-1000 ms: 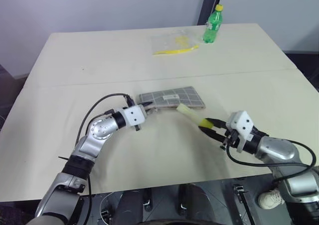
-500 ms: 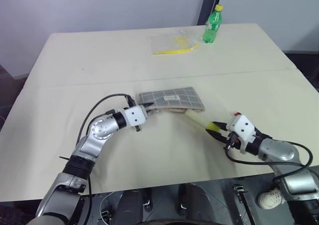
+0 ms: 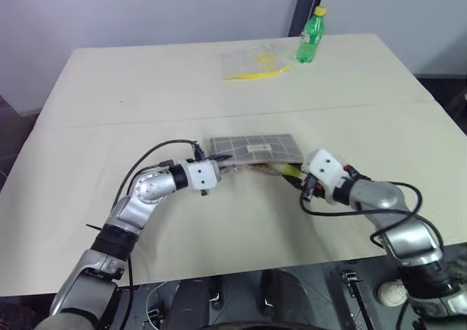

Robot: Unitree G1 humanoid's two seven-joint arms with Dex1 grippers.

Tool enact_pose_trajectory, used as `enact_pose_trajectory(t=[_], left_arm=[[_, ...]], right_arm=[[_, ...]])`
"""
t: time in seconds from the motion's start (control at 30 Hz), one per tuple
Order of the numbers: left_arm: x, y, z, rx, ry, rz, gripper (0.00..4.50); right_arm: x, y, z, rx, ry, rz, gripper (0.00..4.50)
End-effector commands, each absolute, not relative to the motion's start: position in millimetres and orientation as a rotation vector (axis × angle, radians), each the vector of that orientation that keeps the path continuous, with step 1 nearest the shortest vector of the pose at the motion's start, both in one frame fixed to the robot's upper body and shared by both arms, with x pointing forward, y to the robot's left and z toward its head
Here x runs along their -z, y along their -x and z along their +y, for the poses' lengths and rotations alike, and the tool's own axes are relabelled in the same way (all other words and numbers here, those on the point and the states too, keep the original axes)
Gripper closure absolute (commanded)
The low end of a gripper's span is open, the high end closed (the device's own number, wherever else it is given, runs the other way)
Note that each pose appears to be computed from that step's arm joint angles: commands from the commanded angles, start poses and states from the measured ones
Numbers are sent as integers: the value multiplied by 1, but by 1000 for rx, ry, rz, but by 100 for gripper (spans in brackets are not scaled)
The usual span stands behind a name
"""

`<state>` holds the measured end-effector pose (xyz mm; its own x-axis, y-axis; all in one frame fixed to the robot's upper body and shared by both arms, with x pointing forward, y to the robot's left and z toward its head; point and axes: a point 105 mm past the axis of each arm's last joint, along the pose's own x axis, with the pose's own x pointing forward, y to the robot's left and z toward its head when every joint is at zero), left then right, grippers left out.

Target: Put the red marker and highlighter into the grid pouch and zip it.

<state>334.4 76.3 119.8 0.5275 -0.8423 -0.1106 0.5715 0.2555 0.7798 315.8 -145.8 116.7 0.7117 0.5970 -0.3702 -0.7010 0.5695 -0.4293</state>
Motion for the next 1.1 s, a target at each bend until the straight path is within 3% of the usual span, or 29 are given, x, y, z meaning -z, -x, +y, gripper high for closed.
enact_pose_trajectory(t=[0.03, 0.27, 0.5, 0.7, 0.83, 0.93, 1.0, 1.1], left_arm=[[-129, -328, 65, 1050, -867, -419, 450], [-131, -327, 63, 1072, -836, -424, 450], [-129, -332, 75, 1032, -822, -394, 450], [-125, -332, 81, 1004, -812, -377, 450], [-124, -333, 83, 998, -808, -372, 450], [-121, -333, 83, 999, -809, -368, 450], [-121, -333, 81, 1003, -804, -368, 450], [-119, -332, 78, 1017, -802, -370, 450]], right_arm=[[-128, -315, -116, -847, 715, 119, 359], [-128, -311, -99, -923, 796, 34, 359], [-142, -297, -112, -934, 828, -86, 7], [-155, -255, -118, -972, 564, -104, 2], [-158, -231, -149, -903, 420, -54, 2], [-165, -232, -194, -690, 310, -56, 2], [-157, -234, -239, -509, 352, 6, 2], [-144, -225, -281, -381, 402, 112, 2]])
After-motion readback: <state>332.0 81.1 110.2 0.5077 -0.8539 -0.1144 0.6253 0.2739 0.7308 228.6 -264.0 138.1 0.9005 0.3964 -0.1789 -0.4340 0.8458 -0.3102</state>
